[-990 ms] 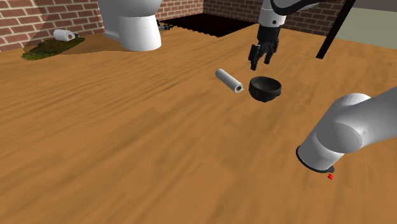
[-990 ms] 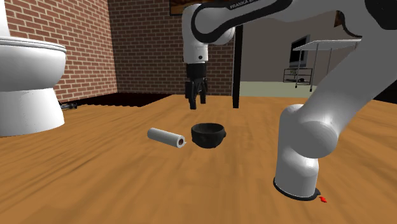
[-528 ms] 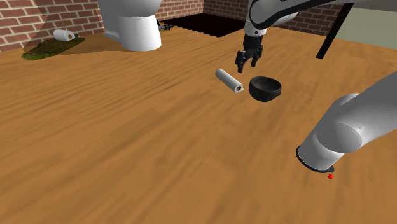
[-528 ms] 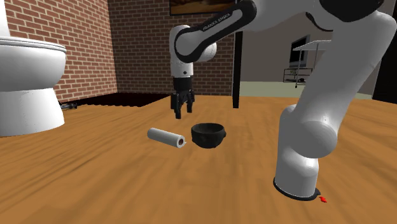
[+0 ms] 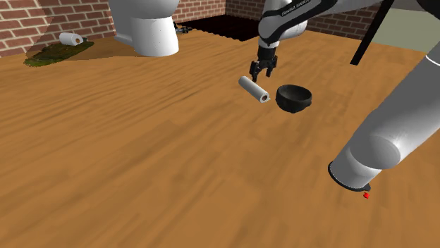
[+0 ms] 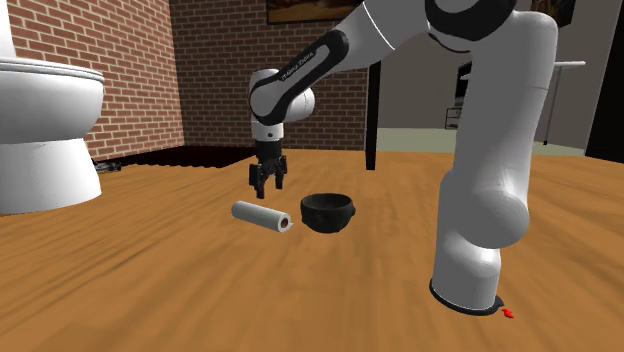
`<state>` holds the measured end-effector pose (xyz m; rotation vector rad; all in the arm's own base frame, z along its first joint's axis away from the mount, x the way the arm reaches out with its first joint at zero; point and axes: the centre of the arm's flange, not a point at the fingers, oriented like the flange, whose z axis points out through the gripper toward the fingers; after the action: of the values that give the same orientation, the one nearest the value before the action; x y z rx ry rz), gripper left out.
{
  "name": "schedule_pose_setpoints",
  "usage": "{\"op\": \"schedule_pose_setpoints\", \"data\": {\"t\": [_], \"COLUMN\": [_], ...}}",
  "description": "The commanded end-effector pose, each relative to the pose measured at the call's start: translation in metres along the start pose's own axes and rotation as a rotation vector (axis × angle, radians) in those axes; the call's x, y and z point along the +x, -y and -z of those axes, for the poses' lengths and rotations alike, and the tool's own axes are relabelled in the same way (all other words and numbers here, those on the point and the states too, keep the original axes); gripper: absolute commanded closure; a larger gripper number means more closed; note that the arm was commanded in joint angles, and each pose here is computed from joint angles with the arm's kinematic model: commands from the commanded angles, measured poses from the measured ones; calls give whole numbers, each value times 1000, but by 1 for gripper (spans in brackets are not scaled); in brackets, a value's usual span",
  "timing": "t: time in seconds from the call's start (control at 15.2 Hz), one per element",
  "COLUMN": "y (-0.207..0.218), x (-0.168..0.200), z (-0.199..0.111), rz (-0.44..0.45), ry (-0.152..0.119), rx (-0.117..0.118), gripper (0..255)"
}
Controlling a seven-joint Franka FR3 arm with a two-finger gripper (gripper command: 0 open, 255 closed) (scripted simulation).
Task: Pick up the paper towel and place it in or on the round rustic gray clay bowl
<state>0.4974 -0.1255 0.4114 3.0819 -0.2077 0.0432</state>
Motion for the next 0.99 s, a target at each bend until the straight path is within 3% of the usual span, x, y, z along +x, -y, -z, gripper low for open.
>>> {"op": "schedule_pose_setpoints", "data": {"t": [0.0, 0.2, 0.73, 0.92], "y": [-7, -16, -16, -16], "x": [22, 52, 55, 55], "z": [-15, -36, -77, -77], "rz": [-6, -16, -16, -16], "ry": [-9, -21, -21, -21], "rx": [0, 1, 1, 1], "gripper": [0, 0, 0, 0]}}
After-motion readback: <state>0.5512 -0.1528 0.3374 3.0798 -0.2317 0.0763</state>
